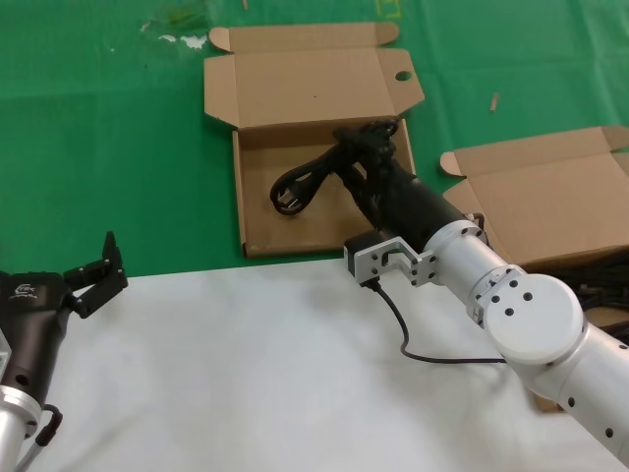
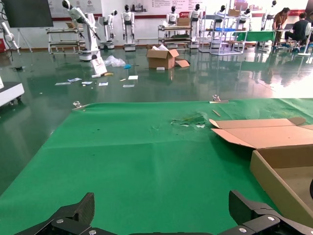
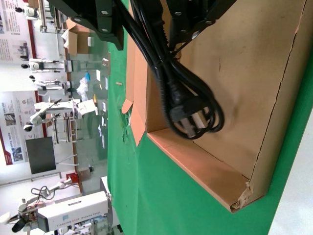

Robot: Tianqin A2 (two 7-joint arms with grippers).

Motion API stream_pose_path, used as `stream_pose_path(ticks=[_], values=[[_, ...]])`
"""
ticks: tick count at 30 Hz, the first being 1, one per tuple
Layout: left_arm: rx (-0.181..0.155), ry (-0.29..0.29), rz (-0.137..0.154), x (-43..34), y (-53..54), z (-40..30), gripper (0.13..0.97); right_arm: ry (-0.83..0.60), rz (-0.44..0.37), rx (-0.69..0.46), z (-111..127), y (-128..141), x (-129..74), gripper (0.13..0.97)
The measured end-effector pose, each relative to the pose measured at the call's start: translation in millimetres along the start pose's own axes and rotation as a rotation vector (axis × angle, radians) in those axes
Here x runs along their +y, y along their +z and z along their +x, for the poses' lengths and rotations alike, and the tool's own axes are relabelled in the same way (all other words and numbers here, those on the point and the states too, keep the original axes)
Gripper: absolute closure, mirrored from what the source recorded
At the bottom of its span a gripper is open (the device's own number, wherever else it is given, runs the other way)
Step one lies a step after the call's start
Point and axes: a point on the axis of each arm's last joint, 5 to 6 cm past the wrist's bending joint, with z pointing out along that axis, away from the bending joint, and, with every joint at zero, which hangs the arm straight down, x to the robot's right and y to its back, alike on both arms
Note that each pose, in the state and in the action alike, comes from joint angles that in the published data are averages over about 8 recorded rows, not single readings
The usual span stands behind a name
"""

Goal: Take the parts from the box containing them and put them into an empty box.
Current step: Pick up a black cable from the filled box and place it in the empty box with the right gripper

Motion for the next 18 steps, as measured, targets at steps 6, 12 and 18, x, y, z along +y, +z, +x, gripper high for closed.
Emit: stream_pose_path(ticks=[6, 12, 18], values=[[0.000, 0.000, 0.000, 0.0, 0.0, 0.0, 0.132, 0.000, 0.000, 0.000, 0.0, 0.0, 0.0, 0.744], [0.000, 0.000, 0.000, 0.0, 0.0, 0.0, 0.132, 0.000, 0.000, 0.000, 0.0, 0.0, 0.0, 0.631], [0.000, 0.000, 0.000, 0.0, 0.0, 0.0, 0.132, 0.000, 0.000, 0.000, 0.0, 0.0, 0.0, 0.510]])
